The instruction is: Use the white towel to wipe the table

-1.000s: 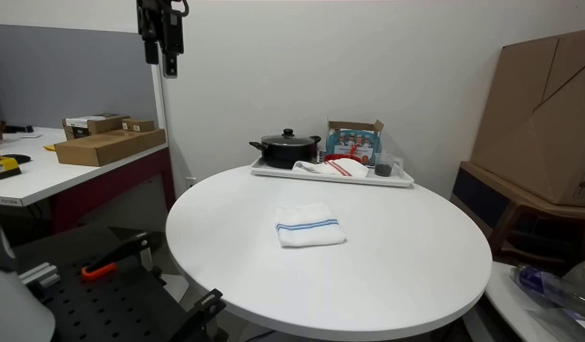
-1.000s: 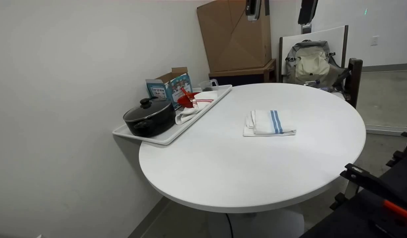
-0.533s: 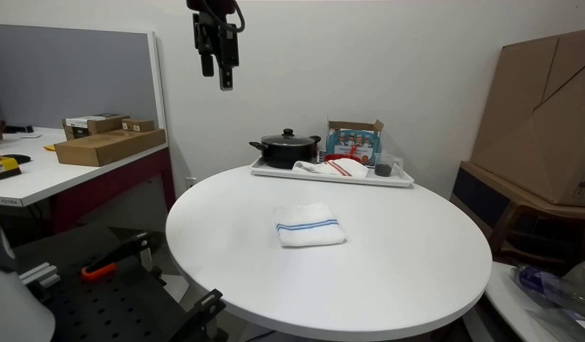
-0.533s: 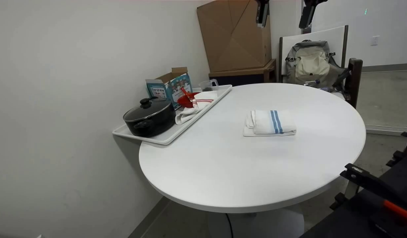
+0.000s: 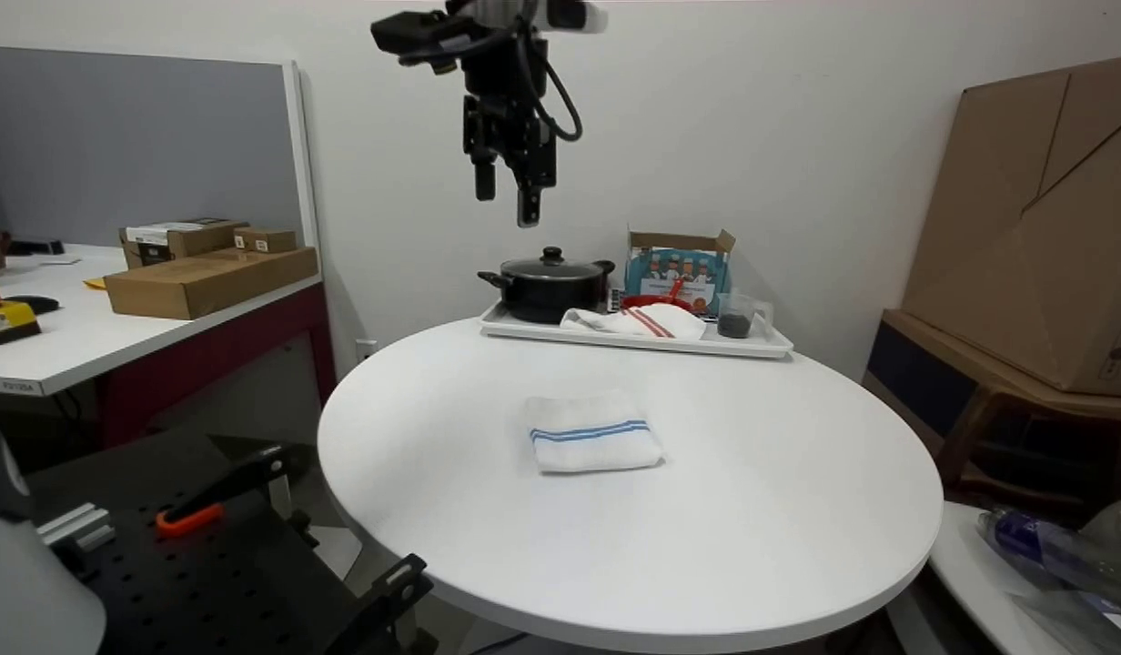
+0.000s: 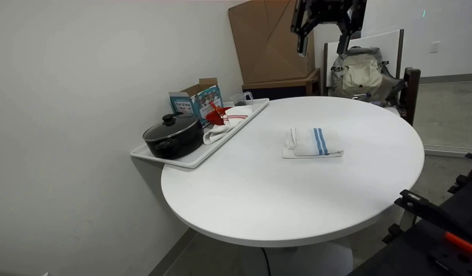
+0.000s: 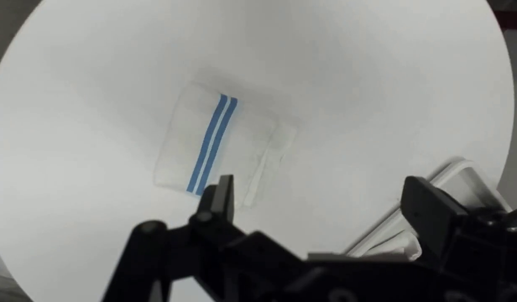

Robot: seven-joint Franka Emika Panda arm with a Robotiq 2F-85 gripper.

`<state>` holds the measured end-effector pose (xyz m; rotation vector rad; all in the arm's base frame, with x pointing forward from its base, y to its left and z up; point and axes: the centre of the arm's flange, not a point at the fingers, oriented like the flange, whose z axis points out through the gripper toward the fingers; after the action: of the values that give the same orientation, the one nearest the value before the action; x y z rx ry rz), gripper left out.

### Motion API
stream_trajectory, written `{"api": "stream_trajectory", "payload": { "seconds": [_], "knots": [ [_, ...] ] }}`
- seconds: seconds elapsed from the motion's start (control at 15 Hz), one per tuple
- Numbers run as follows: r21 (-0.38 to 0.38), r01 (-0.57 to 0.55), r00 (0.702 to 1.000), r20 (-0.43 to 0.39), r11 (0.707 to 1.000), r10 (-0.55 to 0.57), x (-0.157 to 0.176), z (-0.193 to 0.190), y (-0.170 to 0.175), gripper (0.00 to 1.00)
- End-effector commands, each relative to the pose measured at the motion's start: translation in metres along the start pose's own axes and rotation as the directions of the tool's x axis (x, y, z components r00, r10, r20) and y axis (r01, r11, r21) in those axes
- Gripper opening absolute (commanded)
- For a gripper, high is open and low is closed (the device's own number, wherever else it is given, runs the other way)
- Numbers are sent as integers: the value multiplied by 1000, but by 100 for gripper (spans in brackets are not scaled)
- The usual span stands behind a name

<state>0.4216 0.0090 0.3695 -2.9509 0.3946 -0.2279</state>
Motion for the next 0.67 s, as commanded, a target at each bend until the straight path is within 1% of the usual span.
{"api": "stream_trajectory", "payload": {
  "seconds": [0.0,0.2,0.33,0.47,0.6],
  "knots": [
    [-9,35,999,36,999,-35,68,32,11,100],
    [-8,43,998,50,999,-43,105,55,25,100],
    [-24,49,998,43,999,-48,127,75,29,100],
    [-36,46,998,35,998,-45,144,99,29,100],
    [-52,51,998,33,997,-49,153,125,25,100]
  ]
}}
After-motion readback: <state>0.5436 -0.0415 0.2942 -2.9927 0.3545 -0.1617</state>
